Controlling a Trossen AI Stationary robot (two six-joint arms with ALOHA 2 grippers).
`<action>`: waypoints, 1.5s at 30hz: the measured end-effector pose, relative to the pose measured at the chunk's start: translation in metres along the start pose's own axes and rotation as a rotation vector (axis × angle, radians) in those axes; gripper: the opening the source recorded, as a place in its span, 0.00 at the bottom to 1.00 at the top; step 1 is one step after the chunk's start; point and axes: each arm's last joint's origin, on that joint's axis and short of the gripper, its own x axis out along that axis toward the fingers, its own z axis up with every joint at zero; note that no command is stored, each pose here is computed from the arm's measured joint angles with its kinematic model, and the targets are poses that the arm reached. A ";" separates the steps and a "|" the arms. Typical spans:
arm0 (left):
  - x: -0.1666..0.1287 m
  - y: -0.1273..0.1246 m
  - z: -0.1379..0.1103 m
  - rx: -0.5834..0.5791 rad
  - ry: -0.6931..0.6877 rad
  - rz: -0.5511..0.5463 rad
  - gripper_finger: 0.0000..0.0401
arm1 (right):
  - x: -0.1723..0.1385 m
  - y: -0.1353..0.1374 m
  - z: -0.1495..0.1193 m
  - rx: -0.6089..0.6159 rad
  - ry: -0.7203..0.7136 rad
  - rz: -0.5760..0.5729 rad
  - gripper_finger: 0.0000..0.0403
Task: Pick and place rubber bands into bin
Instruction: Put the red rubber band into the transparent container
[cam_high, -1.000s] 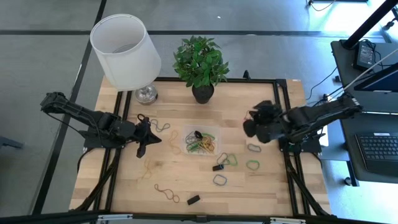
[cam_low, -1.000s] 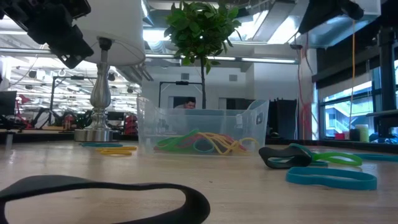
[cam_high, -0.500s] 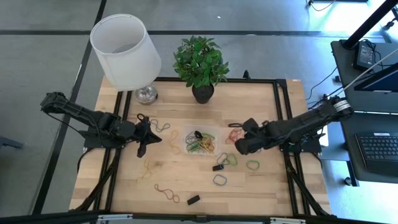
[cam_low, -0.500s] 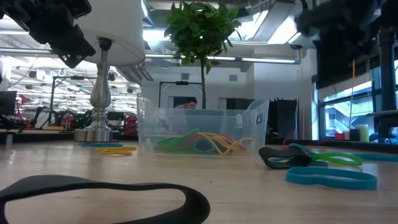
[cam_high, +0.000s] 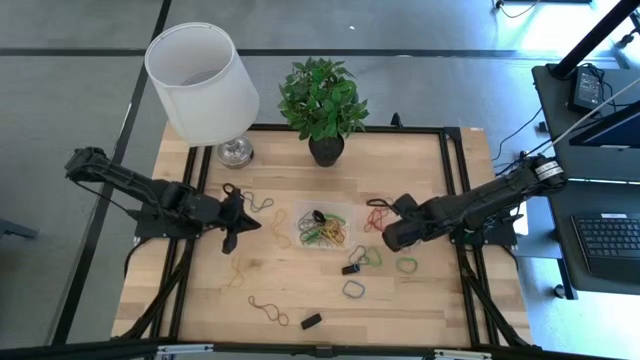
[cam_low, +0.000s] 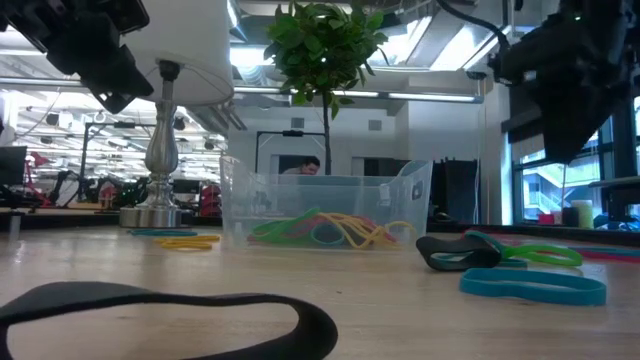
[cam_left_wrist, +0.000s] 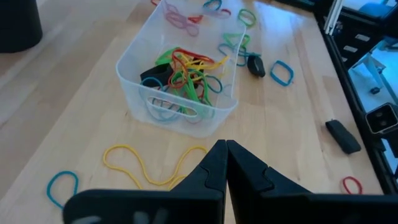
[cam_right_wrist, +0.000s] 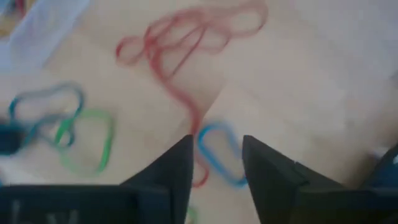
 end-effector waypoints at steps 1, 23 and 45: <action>0.001 0.000 0.000 0.001 0.003 0.001 0.01 | 0.000 -0.001 0.002 0.004 -0.033 -0.014 0.37; 0.008 -0.001 -0.003 -0.054 0.037 0.017 0.01 | 0.109 -0.041 0.093 0.092 0.048 -0.105 0.36; 0.008 -0.001 -0.003 -0.051 0.037 0.018 0.01 | 0.026 -0.051 0.075 0.002 0.011 -0.134 0.00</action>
